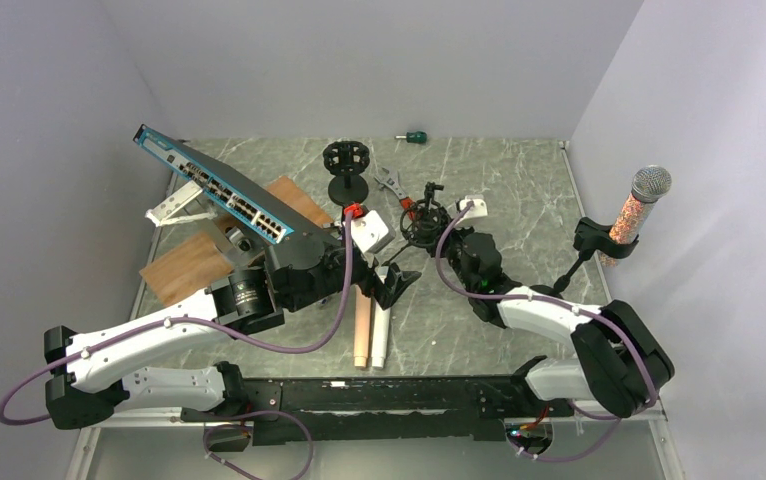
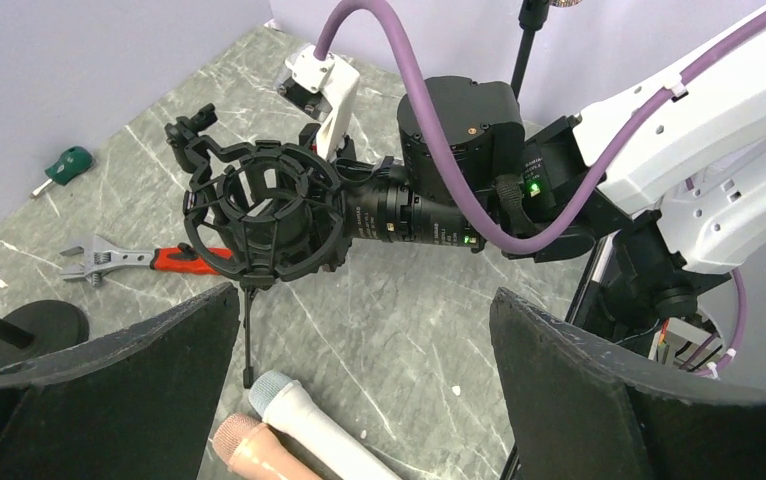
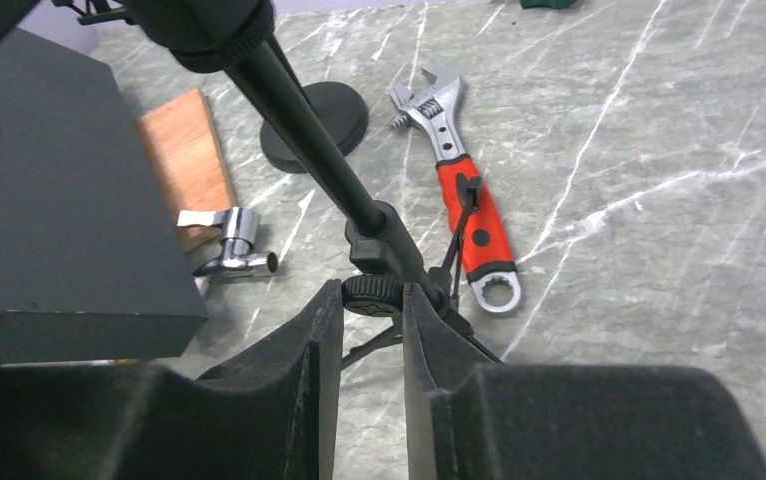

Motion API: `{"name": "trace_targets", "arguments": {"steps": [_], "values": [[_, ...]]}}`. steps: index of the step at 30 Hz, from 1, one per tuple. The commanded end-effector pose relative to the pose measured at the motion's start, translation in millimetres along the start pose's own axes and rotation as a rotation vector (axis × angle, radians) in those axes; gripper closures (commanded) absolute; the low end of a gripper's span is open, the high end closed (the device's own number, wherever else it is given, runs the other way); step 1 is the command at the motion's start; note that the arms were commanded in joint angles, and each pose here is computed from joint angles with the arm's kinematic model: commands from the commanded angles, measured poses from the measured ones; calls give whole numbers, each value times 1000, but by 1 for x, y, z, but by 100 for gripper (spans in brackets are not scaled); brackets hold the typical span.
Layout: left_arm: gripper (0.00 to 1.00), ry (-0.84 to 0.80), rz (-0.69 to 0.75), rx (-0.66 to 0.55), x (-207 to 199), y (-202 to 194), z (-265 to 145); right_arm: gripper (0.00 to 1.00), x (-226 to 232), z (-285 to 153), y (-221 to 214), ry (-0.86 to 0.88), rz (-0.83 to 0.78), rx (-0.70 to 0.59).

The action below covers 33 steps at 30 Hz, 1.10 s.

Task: Remove the microphone from the stand

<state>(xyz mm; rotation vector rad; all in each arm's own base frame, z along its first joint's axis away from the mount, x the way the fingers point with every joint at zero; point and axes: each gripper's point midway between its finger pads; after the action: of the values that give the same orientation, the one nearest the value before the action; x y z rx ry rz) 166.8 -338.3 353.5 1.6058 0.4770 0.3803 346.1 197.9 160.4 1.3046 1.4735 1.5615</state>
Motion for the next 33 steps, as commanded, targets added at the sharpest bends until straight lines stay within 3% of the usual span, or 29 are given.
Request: {"name": "trace_targets", "arguments": {"steps": [1,9,10,13,20,33], "values": [[2,10,1,-39,0,10,1,100,-18,-1,-23,-61,-117,58],[2,13,1,-38,1,9,1,99,0,1,-15,-11,-10,95],[2,13,1,-37,1,9,1,86,2,-1,-13,-11,22,100],[2,17,1,-41,2,10,0,66,-1,-6,-11,-30,133,105],[2,4,-5,-50,-1,13,-2,45,-6,-23,-13,-31,239,144],[3,3,2,-37,-3,9,1,40,-1,-18,9,184,714,144]]}}
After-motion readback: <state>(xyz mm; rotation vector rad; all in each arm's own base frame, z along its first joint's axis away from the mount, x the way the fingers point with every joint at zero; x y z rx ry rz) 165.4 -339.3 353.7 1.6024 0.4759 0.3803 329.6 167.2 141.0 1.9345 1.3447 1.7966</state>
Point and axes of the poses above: each gripper's point midway between its finger pads, its own z axis out along the fingers, its own x axis along the line the jaws close on, y = z × x, and after that the axes turned 2 degrees about -z, right-handed
